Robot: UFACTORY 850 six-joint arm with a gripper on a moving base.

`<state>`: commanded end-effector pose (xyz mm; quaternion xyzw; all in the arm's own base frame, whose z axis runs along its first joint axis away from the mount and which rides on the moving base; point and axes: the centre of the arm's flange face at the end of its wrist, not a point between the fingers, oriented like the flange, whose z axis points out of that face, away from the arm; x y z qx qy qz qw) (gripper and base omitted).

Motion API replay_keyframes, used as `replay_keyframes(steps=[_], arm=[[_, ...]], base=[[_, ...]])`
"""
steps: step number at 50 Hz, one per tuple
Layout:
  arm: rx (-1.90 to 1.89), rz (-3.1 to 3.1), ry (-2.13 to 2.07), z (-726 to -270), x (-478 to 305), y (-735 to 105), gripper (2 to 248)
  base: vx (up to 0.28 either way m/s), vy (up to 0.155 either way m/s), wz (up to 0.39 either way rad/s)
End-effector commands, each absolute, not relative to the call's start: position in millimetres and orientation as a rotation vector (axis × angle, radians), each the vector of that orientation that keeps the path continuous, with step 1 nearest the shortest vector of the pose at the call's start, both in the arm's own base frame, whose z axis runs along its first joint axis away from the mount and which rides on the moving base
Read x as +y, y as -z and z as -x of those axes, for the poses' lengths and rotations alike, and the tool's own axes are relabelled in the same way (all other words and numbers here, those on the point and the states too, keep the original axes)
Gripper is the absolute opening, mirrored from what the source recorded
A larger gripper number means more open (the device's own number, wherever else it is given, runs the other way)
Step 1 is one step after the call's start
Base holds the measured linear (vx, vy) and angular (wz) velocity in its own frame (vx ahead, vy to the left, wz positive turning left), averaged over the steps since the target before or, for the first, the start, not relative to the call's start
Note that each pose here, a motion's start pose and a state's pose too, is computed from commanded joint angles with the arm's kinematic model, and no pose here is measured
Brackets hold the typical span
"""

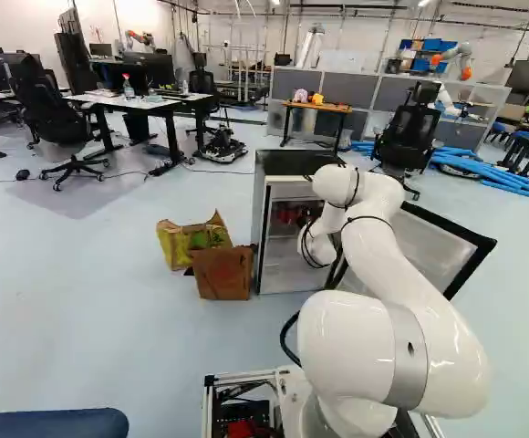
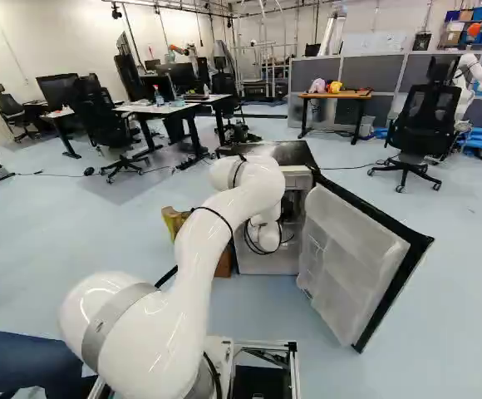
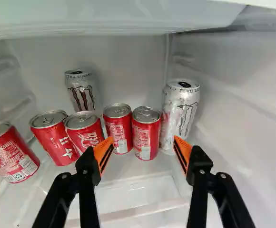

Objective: Grab a drink from the fridge

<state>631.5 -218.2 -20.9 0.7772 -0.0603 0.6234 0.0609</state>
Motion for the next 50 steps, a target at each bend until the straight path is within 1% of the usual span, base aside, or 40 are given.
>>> replay_keyframes(steps=[19, 20, 25, 26, 50], arm=[[-0.183, -2.351, -1.886, -631.5, -218.2, 20.9, 183], [-0.183, -2.351, -1.886, -631.5, -218.2, 20.9, 174], [-0.183, -2.351, -1.886, -631.5, -218.2, 20.9, 174], [-0.183, -2.351, -1.886, -631.5, -218.2, 20.9, 160], [-0.183, -2.351, -1.886, -631.5, -218.2, 20.9, 161]], base=[[0.000, 0.000, 0.000], [0.000, 0.000, 0.000], [0.000, 0.000, 0.000], [0.000, 0.000, 0.000], [0.000, 0.000, 0.000]])
